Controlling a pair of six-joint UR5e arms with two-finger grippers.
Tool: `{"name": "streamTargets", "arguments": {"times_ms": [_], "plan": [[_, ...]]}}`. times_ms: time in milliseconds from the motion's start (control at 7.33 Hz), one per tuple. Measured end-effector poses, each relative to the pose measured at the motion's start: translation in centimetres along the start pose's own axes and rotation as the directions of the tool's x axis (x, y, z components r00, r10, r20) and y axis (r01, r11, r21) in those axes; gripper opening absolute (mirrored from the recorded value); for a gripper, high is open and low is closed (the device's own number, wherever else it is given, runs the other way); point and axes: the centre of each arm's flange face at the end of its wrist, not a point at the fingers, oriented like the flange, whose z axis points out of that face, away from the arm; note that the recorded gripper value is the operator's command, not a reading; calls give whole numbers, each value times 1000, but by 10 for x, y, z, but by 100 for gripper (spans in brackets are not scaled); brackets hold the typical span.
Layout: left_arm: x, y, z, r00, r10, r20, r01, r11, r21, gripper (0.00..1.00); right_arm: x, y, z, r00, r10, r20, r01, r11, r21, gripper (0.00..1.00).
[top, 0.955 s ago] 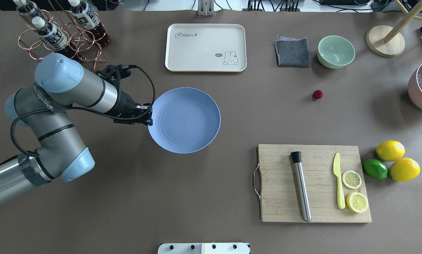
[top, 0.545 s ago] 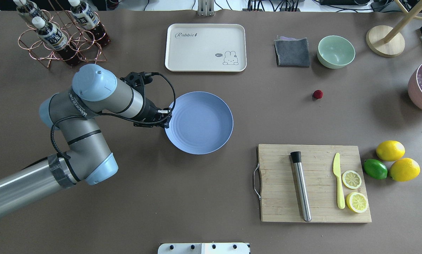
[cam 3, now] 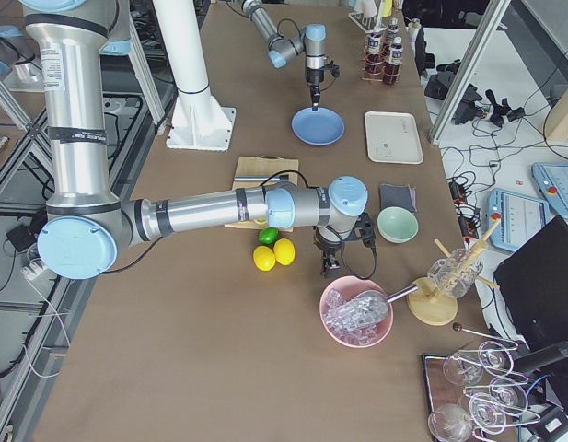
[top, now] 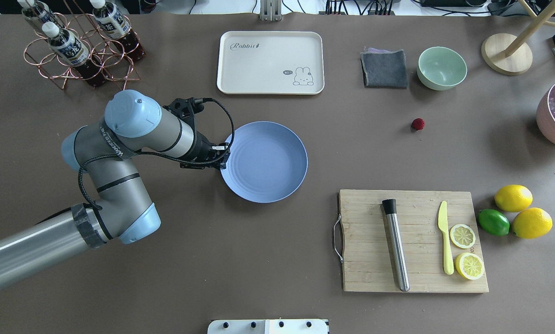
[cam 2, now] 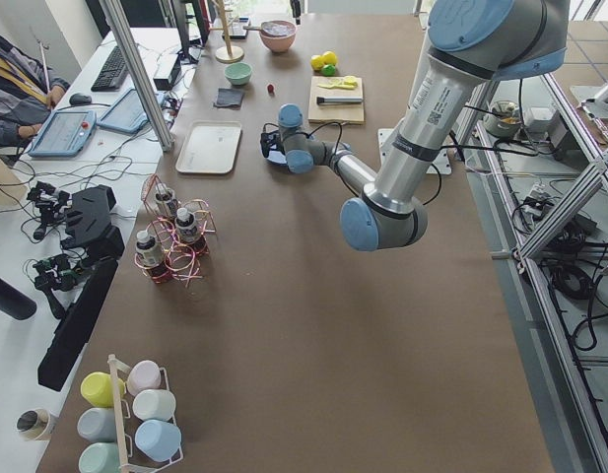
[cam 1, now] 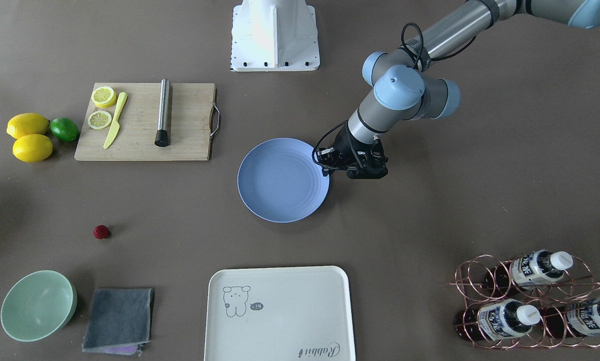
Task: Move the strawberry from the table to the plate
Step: 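Release the plate and withdraw the left gripper while the right gripper reaches toward the strawberry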
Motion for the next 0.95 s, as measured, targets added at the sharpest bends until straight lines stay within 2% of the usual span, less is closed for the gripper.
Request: {"name": "streamTargets", "arguments": {"times_ms": [409,682,955], "plan": [[2,-1,-15,1000,-8,-17,9,1000,8,70,-56,-38,5,999,49,6,-49,999,-2,100],[-30,-8,-59,999,-20,-35,21,999,30,70,-116,-73,16,998,64,13,-63,998,-15,100],[-86,-22,-122,999,-24,-46,25,999,33,69,-173,-103,36,997,75,13,-74,997,-15,99]]}}
